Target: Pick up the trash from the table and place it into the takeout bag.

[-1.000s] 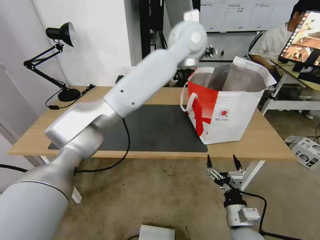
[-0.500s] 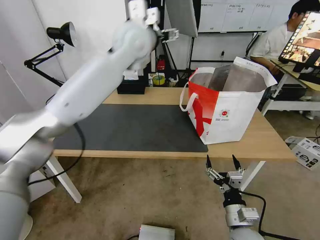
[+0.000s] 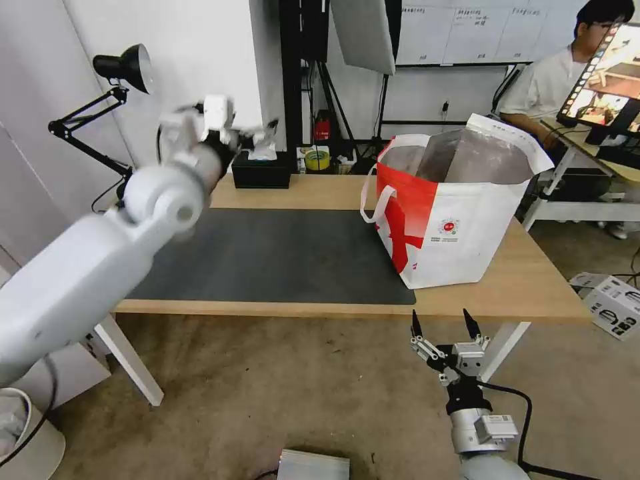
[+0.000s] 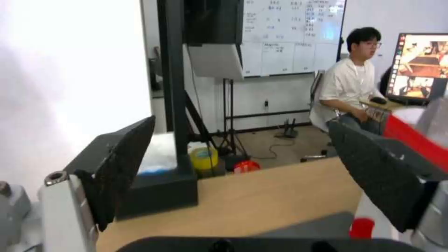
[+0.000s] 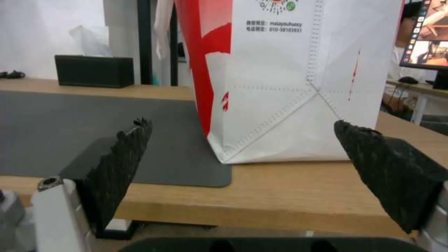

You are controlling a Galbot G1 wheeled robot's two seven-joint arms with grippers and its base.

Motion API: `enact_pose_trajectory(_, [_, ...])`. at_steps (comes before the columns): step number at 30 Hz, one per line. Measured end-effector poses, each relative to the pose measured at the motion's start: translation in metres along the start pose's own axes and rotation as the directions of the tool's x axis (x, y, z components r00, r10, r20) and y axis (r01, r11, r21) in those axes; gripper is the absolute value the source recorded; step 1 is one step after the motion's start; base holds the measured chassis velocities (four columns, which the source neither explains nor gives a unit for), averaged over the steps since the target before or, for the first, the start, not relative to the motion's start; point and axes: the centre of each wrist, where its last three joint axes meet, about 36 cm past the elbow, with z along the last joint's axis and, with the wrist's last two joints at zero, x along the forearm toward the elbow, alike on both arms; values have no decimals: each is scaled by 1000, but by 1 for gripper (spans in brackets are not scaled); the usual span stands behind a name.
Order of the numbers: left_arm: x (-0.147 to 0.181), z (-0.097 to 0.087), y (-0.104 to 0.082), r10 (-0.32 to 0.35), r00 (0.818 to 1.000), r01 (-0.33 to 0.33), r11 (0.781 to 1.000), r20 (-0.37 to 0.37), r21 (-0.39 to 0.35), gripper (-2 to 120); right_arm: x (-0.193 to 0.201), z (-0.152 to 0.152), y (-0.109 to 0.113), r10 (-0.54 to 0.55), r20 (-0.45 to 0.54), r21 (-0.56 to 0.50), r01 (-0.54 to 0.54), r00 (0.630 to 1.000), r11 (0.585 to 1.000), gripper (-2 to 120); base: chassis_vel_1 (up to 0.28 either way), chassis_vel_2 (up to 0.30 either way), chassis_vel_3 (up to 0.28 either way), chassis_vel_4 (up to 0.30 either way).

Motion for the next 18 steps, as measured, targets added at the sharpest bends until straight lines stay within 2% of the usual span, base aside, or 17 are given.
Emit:
enact_pose_trajectory(1, [10, 5, 3, 1, 1000, -1, 1000, 12, 1, 100, 0, 0, 0, 0, 0, 0, 0, 1000, 1000, 97, 0, 0, 0, 0])
enact_pose_trajectory(2, [29, 17, 8, -4, 1000, 4, 1000, 21, -5, 100, 0, 0, 0, -3, 1, 0, 3, 1000, 1000, 97, 0, 0, 0, 0])
enact_pose_trajectory(3, [29, 17, 8, -4, 1000, 4, 1000, 21, -5, 100, 0, 0, 0, -3, 1, 0, 3, 1000, 1000, 97, 0, 0, 0, 0])
enact_pose_trajectory(5, [71, 43, 22, -46, 998, 48, 998, 44, -47, 100, -1, 0, 2, -12, 1, -1, 12, 1000, 1000, 97, 0, 0, 0, 0])
enact_pose_trajectory(6, [88, 58, 22, -61, 997, 63, 996, 38, -58, 100, 1, 1, 3, -9, -5, -4, 9, 1000, 1000, 97, 0, 0, 0, 0])
enact_pose_trajectory(7, [88, 58, 22, -61, 997, 63, 996, 38, -58, 100, 1, 1, 3, -9, -5, -4, 9, 1000, 1000, 97, 0, 0, 0, 0])
enact_pose_trajectory(9, [112, 79, 18, -87, 996, 89, 994, 30, -63, 100, 1, 1, 3, -1, -5, -3, 1, 1000, 1000, 97, 0, 0, 0, 0])
enact_pose_trajectory(10, [112, 79, 18, -87, 996, 89, 994, 30, -63, 100, 1, 1, 3, -1, -5, -3, 1, 1000, 1000, 97, 0, 0, 0, 0])
enact_pose_trajectory(13, [124, 102, 6, -99, 995, 101, 994, 33, -50, 100, 8, -3, 0, 19, -3, 6, -19, 1000, 1000, 97, 0, 0, 0, 0])
enact_pose_trajectory(14, [124, 102, 6, -99, 995, 101, 994, 33, -50, 100, 8, -3, 0, 19, -3, 6, -19, 1000, 1000, 97, 0, 0, 0, 0])
enact_pose_trajectory(16, [137, 122, 0, -120, 992, 122, 991, 46, -56, 100, 10, -5, 0, 25, -1, 10, -25, 1000, 1000, 97, 0, 0, 0, 0])
enact_pose_trajectory(17, [137, 122, 0, -120, 992, 122, 991, 46, -56, 100, 10, -5, 0, 25, -1, 10, -25, 1000, 1000, 97, 0, 0, 0, 0])
enact_pose_trajectory(18, [146, 129, -4, -136, 989, 139, 989, 53, -51, 100, 10, -5, 0, 24, -1, 13, -24, 1000, 1000, 97, 0, 0, 0, 0])
